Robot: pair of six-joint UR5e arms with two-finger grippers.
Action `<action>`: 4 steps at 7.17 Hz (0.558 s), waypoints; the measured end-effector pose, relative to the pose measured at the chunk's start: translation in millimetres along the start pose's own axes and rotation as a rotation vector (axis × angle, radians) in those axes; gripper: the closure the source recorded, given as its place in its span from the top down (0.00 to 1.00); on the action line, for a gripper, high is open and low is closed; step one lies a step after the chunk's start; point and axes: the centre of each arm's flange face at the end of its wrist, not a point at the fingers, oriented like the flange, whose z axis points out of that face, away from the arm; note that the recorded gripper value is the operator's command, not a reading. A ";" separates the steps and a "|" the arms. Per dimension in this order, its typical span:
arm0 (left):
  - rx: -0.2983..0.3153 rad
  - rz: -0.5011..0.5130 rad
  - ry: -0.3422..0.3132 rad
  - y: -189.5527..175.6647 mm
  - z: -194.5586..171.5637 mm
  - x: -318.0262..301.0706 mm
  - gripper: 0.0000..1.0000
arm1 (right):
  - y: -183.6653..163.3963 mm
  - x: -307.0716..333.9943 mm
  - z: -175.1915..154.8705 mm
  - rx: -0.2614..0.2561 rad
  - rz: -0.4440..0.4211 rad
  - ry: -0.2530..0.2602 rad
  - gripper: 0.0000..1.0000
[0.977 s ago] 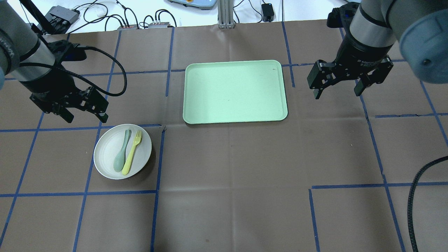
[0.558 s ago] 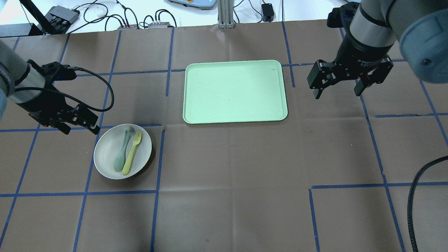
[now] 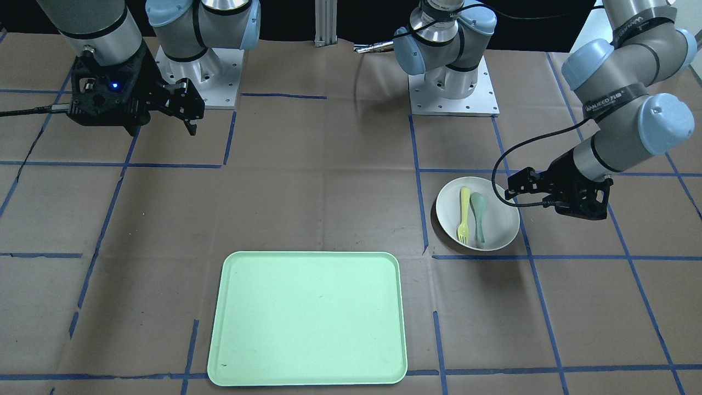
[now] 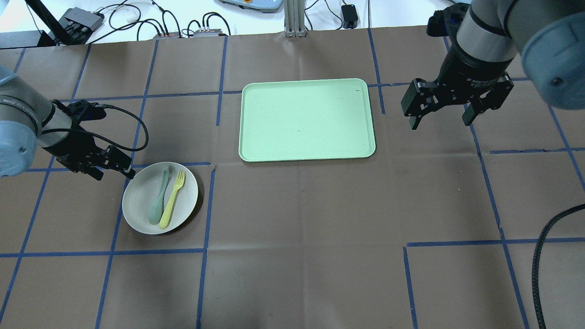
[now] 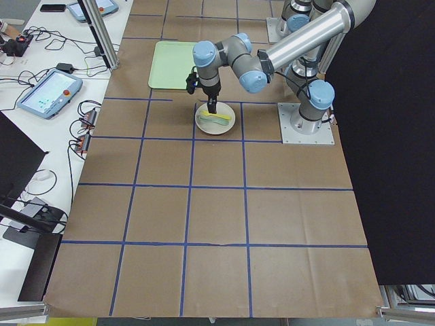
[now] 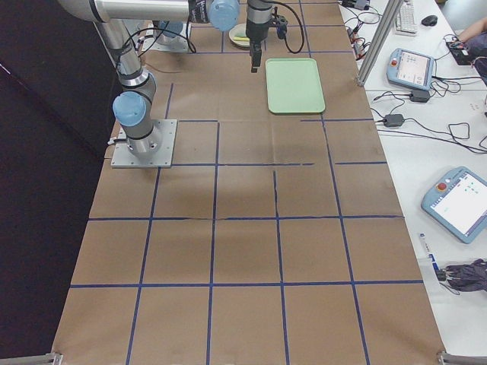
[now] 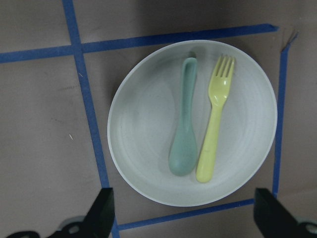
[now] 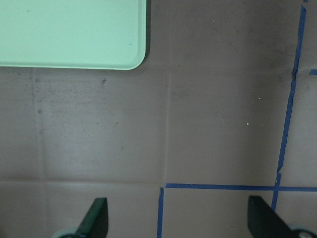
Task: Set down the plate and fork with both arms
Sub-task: 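Lower the left gripper toward the rim of the white plate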
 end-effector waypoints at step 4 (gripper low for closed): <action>-0.022 0.025 0.040 -9.6 48.8 -40.8 0.84 | 0.2 0.0 0.5 -0.001 0.000 0.000 1.00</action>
